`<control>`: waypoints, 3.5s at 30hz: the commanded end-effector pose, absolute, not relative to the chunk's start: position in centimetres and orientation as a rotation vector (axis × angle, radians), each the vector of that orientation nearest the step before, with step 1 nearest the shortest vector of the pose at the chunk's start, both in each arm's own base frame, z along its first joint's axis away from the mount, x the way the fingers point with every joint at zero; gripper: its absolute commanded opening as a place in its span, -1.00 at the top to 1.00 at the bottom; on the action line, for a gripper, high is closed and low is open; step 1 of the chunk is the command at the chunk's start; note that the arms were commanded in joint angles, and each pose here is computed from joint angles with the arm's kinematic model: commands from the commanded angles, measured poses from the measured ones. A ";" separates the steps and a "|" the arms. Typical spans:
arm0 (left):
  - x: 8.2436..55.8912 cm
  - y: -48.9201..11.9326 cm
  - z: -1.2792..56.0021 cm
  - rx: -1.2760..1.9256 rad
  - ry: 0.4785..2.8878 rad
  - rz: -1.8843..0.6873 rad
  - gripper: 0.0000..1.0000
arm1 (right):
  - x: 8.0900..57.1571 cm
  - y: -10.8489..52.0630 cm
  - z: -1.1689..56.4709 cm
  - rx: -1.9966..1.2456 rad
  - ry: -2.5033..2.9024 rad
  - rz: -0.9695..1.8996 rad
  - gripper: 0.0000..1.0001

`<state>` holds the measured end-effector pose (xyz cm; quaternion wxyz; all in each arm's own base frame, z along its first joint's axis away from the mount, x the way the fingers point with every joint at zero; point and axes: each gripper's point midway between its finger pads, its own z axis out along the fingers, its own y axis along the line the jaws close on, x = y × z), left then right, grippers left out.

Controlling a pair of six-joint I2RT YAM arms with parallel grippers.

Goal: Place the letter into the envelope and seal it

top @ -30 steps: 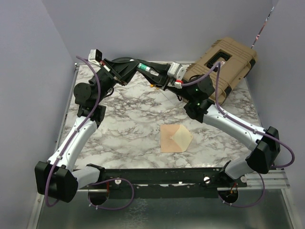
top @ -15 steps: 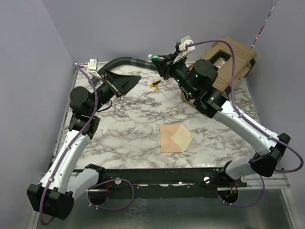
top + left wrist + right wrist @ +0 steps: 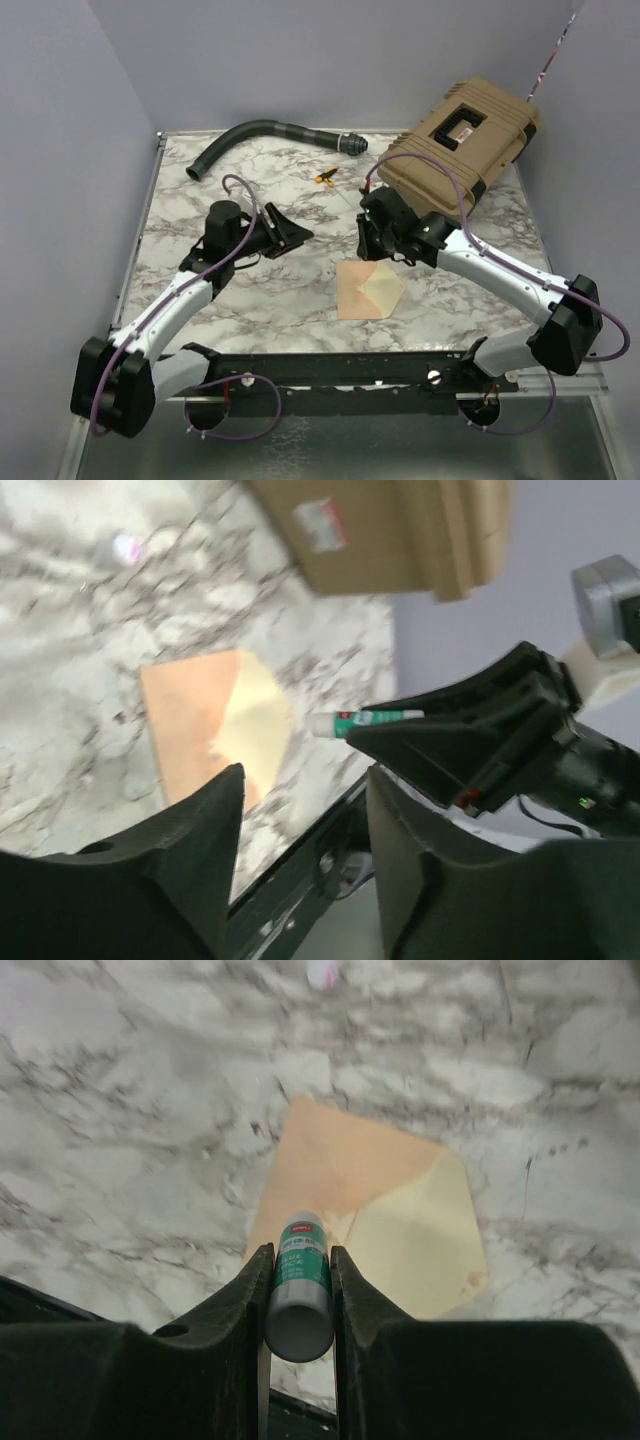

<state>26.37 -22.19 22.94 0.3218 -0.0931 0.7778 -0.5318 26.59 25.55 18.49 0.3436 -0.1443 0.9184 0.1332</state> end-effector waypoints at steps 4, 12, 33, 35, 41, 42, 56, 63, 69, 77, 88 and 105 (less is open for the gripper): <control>25.5 -27.7 13.3 -0.128 2.386 -1.218 0.50 | 21.4 24.3 11.5 -0.319 2.538 0.427 0.99; 25.7 -32.2 8.2 -0.058 2.533 -1.157 0.76 | 21.8 25.2 9.3 -0.302 2.412 0.381 0.99; 24.2 -32.8 1.3 -0.146 2.670 -1.045 0.88 | 23.4 25.7 7.8 -0.265 2.309 0.332 0.99; 23.8 -32.4 0.6 -0.167 2.710 -1.019 0.94 | 23.1 25.7 7.3 -0.276 2.326 0.334 0.99; 22.8 -31.0 -0.9 -0.263 2.802 -0.912 1.00 | 22.4 25.4 5.6 -0.302 2.376 0.294 0.99; 22.7 -30.7 -1.1 -0.276 2.812 -0.890 1.00 | 22.2 25.3 5.3 -0.303 2.385 0.282 0.99; 21.9 -29.2 -2.9 -0.277 2.883 -0.773 1.00 | 21.2 23.5 2.0 -0.287 2.420 0.087 0.99; 21.3 -28.2 -3.7 -0.221 2.918 -0.696 1.00 | 22.8 23.3 2.6 -0.209 2.367 0.016 0.99; 21.0 -27.5 -4.3 -0.218 2.933 -0.658 1.00 | 22.8 23.0 2.2 -0.160 2.393 -0.024 0.99; 21.7 -27.3 -4.2 -0.315 2.916 -0.695 1.00 | 19.8 24.5 2.3 -0.272 2.448 0.031 0.99; 21.5 -27.1 -4.6 -0.378 2.920 -0.734 1.00 | 16.8 23.8 2.6 -0.241 2.475 0.005 0.99; 21.2 -27.2 -4.2 -0.369 2.924 -0.765 1.00 | 21.9 23.1 1.9 -0.124 2.441 -0.069 0.99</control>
